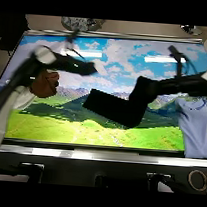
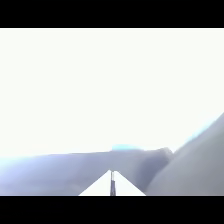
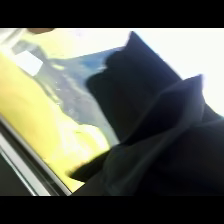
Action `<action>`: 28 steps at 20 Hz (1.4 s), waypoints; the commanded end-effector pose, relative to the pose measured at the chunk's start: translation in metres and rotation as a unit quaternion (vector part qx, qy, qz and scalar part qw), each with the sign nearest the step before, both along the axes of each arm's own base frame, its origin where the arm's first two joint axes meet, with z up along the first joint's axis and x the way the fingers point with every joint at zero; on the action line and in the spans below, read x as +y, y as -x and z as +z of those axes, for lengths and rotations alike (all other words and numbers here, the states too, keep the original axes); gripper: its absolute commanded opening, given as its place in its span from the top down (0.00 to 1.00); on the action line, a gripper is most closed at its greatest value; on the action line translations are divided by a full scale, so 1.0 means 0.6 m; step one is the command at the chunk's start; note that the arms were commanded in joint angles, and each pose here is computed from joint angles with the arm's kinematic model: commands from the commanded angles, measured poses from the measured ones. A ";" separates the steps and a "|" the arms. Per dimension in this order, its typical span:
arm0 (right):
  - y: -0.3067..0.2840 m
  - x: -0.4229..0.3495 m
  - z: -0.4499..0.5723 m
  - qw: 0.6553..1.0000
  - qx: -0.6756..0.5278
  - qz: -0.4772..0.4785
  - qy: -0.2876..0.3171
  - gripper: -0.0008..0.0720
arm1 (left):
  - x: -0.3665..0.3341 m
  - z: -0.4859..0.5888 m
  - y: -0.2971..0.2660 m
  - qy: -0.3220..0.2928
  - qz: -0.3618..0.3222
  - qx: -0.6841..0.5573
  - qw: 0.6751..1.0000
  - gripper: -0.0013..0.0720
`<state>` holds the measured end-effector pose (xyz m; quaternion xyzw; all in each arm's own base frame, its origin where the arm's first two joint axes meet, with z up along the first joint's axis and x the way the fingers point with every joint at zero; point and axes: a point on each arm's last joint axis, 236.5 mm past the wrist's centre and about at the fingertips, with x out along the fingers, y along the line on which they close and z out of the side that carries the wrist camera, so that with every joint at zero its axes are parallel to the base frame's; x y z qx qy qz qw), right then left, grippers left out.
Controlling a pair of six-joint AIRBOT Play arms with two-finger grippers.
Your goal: Fold the shirts.
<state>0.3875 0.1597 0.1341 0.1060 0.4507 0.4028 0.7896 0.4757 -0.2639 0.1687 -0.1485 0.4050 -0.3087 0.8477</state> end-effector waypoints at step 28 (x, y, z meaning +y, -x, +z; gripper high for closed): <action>0.000 -0.045 -0.377 0.952 0.230 -0.193 -0.059 0.58 | 0.240 0.132 0.044 -0.033 0.126 -0.082 0.988 0.95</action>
